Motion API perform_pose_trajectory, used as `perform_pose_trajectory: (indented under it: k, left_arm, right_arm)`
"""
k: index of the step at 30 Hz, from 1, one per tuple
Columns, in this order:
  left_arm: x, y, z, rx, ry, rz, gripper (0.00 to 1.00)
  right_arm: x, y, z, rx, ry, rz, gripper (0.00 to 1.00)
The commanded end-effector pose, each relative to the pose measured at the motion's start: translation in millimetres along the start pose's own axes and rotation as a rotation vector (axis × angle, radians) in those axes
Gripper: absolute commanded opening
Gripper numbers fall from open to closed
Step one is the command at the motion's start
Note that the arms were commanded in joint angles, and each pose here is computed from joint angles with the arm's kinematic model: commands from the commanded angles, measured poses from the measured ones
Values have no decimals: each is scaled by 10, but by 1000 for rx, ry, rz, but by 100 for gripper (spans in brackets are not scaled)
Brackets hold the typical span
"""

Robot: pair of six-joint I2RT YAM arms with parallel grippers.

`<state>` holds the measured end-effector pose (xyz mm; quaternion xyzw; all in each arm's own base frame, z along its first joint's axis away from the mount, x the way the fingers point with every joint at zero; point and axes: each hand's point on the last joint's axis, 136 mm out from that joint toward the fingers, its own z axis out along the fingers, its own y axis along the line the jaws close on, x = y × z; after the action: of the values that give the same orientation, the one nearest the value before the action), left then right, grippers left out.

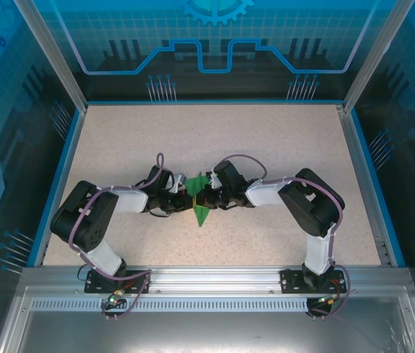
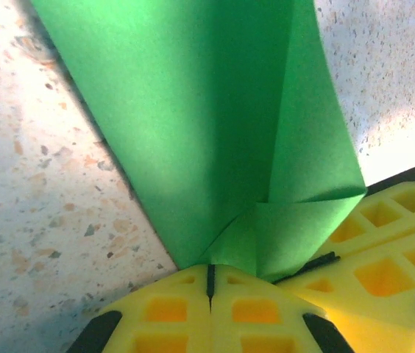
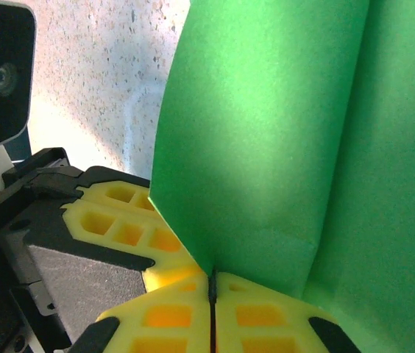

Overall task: Fold a paper plane with a square sheet of paper (pick it up from the middle)
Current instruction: Fourth fold the wing at the center of the table.

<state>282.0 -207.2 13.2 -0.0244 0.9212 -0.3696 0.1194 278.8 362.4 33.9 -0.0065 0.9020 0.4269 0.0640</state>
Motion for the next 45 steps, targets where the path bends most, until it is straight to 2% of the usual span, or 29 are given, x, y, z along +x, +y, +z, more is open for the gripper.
perform_pose_trajectory:
  k: [1, 19, 31, 35, 40, 45]
  left_arm:
    - [207, 146, -10, -28, 50, -50, 0]
    - [73, 78, -132, 47, -4, -109, 0]
    - [-97, -137, -207, 128, -37, -102, 0]
    - [-120, -102, -199, 99, -36, -98, 0]
    - [-109, 59, -251, -24, -34, -83, 0]
    - [-118, 97, -216, -38, -25, -83, 0]
  right_arm:
    - [-51, 10, 59, -31, -12, 11, 7]
    - [-14, -80, 56, -66, -7, 71, 7]
    - [8, -60, 97, -60, 5, 46, 7]
    - [3, -61, 76, -50, -1, 39, 7]
    - [-6, -28, 47, -43, -5, 21, 7]
    - [4, -28, 58, -37, -2, 16, 7]
